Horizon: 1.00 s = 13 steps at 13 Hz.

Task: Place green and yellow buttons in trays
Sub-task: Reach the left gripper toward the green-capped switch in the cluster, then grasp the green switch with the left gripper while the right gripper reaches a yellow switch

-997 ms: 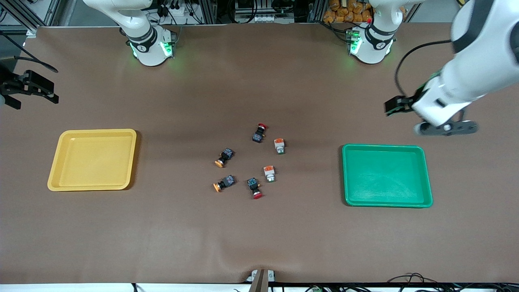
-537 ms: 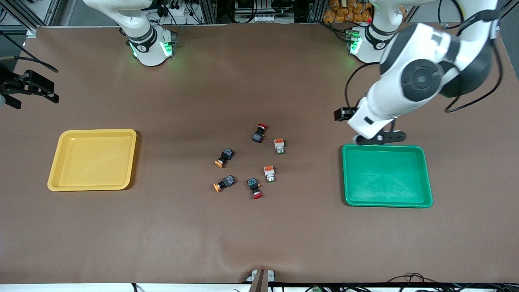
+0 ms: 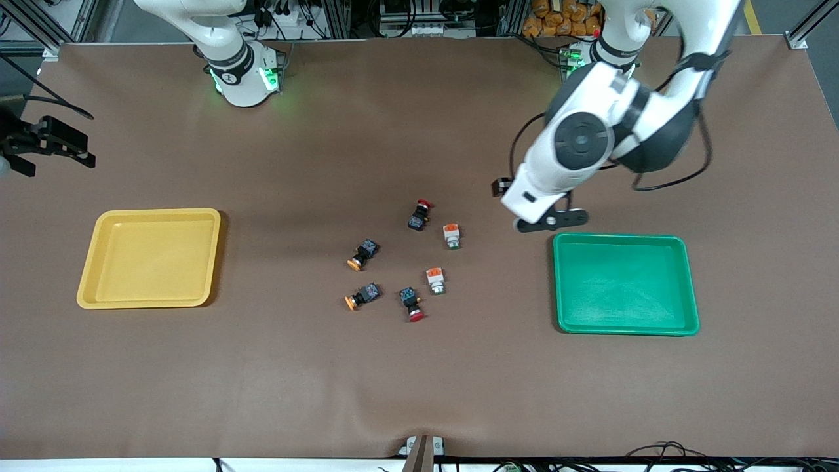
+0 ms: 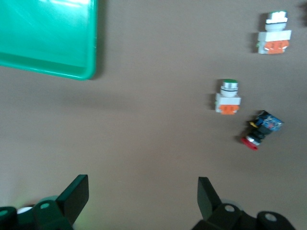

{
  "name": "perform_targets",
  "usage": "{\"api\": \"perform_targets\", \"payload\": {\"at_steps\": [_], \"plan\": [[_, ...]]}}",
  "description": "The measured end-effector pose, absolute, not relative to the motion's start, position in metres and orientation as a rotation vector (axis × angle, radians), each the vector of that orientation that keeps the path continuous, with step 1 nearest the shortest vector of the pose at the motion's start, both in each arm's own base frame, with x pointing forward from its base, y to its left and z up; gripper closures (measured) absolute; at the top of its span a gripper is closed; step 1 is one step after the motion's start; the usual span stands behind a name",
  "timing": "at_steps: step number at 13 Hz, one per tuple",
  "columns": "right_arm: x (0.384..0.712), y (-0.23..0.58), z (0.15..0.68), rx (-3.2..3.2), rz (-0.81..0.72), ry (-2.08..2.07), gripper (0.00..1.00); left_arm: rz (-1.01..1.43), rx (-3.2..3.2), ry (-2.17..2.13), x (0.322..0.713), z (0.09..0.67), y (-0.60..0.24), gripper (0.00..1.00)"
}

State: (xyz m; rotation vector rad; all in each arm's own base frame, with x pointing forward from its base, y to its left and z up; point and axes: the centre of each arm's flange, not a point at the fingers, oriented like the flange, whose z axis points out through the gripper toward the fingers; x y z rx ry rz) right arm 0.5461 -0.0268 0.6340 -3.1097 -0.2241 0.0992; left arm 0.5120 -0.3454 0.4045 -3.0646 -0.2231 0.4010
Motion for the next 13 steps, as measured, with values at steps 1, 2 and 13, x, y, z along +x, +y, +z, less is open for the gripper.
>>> {"api": "perform_targets", "payload": {"at_steps": [1, 2, 13], "plan": [[0.549, -0.027, 0.627, -3.108, 0.121, -0.225, 0.0, 0.399, -3.068, -0.244, 0.506, 0.392, -0.362, 0.0], [0.553, -0.026, 0.618, -3.105, 0.147, -0.225, 0.0, 0.388, -3.075, -0.257, 0.502, 0.38, -0.376, 0.0], [0.595, -0.01, 0.496, -3.006, 0.457, -0.144, 0.0, 0.141, -3.049, -0.371, 0.462, 0.23, -0.469, 0.0]]}}
